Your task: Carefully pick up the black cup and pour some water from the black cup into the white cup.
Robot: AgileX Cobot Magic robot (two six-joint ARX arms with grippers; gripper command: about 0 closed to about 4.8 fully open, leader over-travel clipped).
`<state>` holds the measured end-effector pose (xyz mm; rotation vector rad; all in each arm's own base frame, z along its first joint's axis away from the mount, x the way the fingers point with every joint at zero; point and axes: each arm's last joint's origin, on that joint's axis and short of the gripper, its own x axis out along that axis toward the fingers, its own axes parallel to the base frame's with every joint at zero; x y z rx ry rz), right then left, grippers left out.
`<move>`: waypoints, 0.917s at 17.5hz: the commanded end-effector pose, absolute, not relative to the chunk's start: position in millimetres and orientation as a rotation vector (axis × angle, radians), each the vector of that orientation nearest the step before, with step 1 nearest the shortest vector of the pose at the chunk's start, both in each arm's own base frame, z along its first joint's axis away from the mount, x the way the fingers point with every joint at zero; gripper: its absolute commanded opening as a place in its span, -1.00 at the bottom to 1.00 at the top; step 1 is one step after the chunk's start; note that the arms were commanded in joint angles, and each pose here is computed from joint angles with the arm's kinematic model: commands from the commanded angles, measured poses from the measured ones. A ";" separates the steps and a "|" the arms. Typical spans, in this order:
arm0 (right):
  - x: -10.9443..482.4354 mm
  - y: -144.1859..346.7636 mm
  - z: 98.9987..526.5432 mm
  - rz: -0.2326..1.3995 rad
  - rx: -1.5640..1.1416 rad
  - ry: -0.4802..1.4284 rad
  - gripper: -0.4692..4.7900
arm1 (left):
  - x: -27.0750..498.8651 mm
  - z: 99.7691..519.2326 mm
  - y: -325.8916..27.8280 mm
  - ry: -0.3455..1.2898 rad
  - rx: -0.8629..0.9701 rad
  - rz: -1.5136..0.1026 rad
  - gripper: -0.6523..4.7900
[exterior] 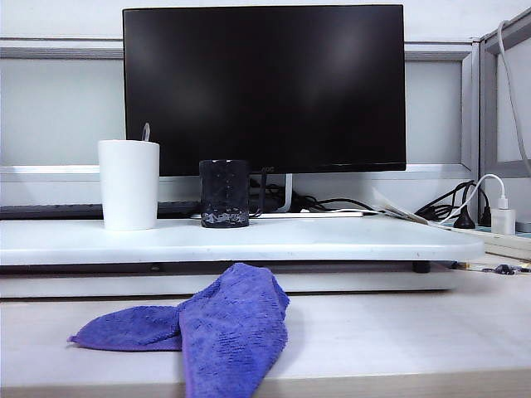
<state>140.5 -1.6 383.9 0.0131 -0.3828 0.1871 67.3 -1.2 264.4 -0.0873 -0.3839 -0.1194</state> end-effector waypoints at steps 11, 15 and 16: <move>330.2 110.2 329.1 0.711 -0.069 0.026 0.46 | 177.2 305.6 -4.2 0.027 -0.188 -0.376 1.00; 351.3 125.1 292.0 0.739 -0.064 0.124 0.46 | 226.1 288.4 -20.3 0.113 -0.201 -0.495 1.00; 357.2 132.0 279.8 0.752 -0.066 0.138 0.46 | 240.3 277.5 -30.1 0.173 -0.210 -0.525 1.00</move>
